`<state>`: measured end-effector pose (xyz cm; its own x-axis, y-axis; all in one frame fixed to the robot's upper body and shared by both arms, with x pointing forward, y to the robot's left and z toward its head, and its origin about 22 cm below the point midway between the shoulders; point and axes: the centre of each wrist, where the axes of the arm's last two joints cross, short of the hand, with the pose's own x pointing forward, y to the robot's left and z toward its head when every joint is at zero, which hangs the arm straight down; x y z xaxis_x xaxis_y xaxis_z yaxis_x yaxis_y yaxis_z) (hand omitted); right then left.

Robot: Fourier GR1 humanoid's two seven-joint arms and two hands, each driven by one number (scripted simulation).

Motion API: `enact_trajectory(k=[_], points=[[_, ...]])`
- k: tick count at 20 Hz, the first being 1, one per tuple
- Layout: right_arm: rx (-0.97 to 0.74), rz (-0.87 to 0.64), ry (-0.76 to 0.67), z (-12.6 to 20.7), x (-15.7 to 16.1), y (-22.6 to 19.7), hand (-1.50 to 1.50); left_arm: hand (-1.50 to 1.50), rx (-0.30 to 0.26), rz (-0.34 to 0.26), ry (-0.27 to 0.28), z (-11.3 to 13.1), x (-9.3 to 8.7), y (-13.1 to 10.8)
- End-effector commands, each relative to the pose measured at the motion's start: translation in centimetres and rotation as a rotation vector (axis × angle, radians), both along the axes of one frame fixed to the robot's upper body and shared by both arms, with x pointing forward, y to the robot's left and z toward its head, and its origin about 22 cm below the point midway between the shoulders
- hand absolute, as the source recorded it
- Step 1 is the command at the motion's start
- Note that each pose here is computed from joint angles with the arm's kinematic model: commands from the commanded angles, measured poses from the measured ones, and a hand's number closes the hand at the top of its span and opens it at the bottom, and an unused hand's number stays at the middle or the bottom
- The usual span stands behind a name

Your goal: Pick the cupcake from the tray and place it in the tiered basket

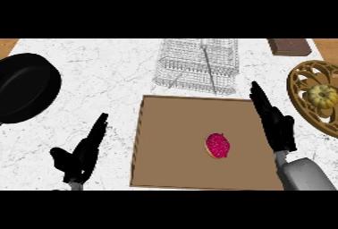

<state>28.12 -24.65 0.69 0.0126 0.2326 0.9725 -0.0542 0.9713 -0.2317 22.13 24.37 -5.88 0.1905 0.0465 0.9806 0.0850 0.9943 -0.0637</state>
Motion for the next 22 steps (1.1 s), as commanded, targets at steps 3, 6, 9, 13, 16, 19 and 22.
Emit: enact_trajectory(k=[3,6,9,13,16,19,22], points=[[0.070,-0.044,-0.018,3.3,3.1,7.0,-1.50,0.00,0.081,-0.048,-0.106,2.5,1.5,0.7],[0.170,-0.070,-0.035,4.6,3.0,15.0,-1.50,0.00,0.159,-0.090,-0.225,5.1,5.1,0.1],[0.115,-0.205,0.024,1.8,2.2,16.6,-1.50,0.00,0.131,-0.149,-0.167,4.4,3.9,-1.4],[0.128,-0.158,-0.191,3.9,1.0,17.6,-1.50,0.00,0.138,-0.121,-0.148,3.5,4.2,-1.0],[-0.044,-0.150,-0.239,5.6,2.1,17.0,-1.50,0.00,0.150,-0.117,-0.150,2.8,4.0,-1.6],[-0.246,-0.120,-0.162,5.9,2.1,15.3,-1.50,0.00,0.139,-0.093,-0.153,4.4,4.4,0.1],[-0.538,-0.077,-0.031,5.5,3.2,12.4,-1.50,0.00,0.145,-0.082,-0.119,3.3,3.8,-0.1]])
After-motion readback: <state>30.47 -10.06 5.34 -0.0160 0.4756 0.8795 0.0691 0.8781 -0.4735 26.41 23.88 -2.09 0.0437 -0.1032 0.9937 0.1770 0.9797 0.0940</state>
